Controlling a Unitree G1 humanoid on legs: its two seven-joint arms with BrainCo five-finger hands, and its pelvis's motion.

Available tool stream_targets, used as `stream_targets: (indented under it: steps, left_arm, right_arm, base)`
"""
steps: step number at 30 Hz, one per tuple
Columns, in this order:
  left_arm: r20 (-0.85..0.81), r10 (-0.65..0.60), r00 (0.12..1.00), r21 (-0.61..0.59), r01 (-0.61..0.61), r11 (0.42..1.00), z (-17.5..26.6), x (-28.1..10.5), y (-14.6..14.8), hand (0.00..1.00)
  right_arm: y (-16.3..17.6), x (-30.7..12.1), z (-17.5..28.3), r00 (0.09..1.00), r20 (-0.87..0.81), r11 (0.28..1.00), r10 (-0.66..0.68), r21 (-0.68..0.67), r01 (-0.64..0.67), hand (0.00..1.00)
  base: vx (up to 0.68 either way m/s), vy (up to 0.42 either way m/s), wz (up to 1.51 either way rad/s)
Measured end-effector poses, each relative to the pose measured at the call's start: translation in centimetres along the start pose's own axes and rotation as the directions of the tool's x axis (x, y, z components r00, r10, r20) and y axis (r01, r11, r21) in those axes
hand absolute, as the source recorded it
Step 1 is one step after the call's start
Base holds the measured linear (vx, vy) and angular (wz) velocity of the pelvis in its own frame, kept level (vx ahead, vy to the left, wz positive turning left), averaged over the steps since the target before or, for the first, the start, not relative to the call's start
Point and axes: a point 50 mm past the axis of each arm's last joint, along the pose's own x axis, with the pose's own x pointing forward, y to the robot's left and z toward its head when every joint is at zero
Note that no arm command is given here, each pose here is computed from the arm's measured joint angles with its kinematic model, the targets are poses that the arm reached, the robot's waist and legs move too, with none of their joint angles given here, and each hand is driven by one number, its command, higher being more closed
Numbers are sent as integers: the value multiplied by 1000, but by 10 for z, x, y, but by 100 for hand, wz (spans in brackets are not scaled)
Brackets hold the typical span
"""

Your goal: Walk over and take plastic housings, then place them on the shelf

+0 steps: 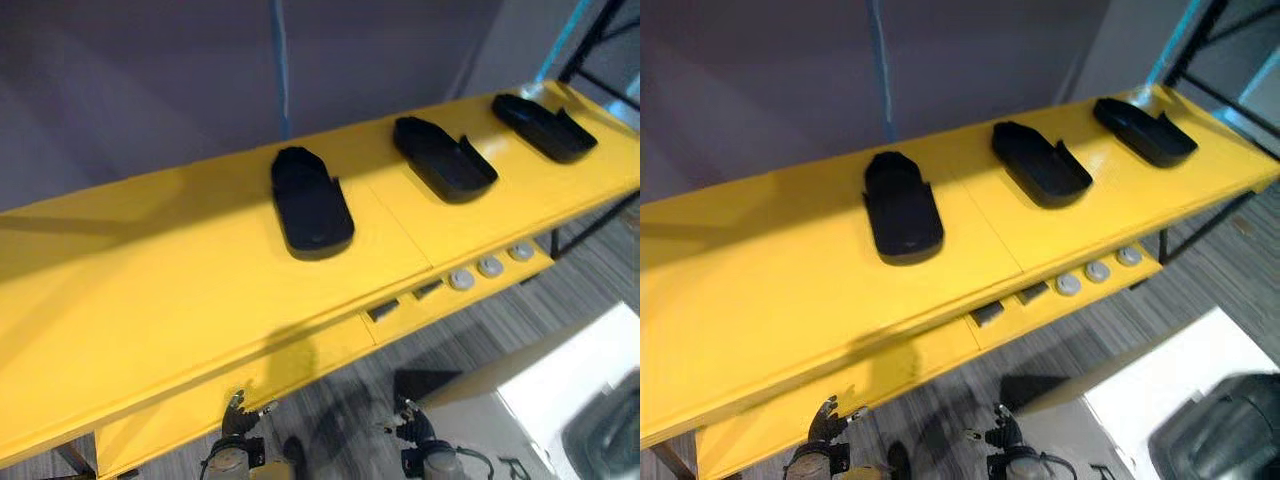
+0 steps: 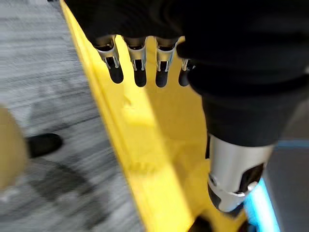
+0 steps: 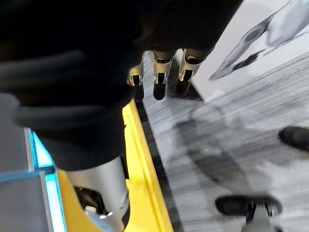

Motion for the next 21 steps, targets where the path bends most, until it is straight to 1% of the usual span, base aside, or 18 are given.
stream_targets:
  steps: [4,6,9,11,13,18,21]
  left_arm:
    - [-4,-9,1000,8,9,1000,-6,-4,-3,0]
    - [-18,-8,1000,17,8,1000,-10,-4,-3,0]
    - [-27,-8,1000,22,9,1000,-11,-4,-2,0]
    - [-29,3,1000,32,-2,999,-12,-3,3,0]
    - [-42,13,999,50,-11,999,-14,-2,10,0]
    - [-21,17,1000,55,-16,998,-6,2,12,0]
    - [-31,-1,1000,34,2,999,-8,1,3,0]
  right_arm:
    - [-20,-1,-8,998,-27,998,-58,-33,57,0]
    - [-26,-1,-8,997,-27,997,-72,-41,71,0]
    - [-28,0,-6,997,-24,996,-80,-30,79,0]
    - [-19,1,-3,998,-16,998,-57,-31,56,0]
    - [-11,2,-1,999,-10,999,-34,-29,34,0]
    - [-11,-2,-10,999,-31,999,-36,-24,35,0]
    - [-16,-8,-23,996,-65,998,-60,-9,59,0]
  base:
    - [-142,-107,-103]
    - [-152,-3,-174]
    - [-97,101,-175]
    - [-55,98,-194]
    - [-8,-47,-129]
    - [61,-208,-83]
    - [48,-129,-58]
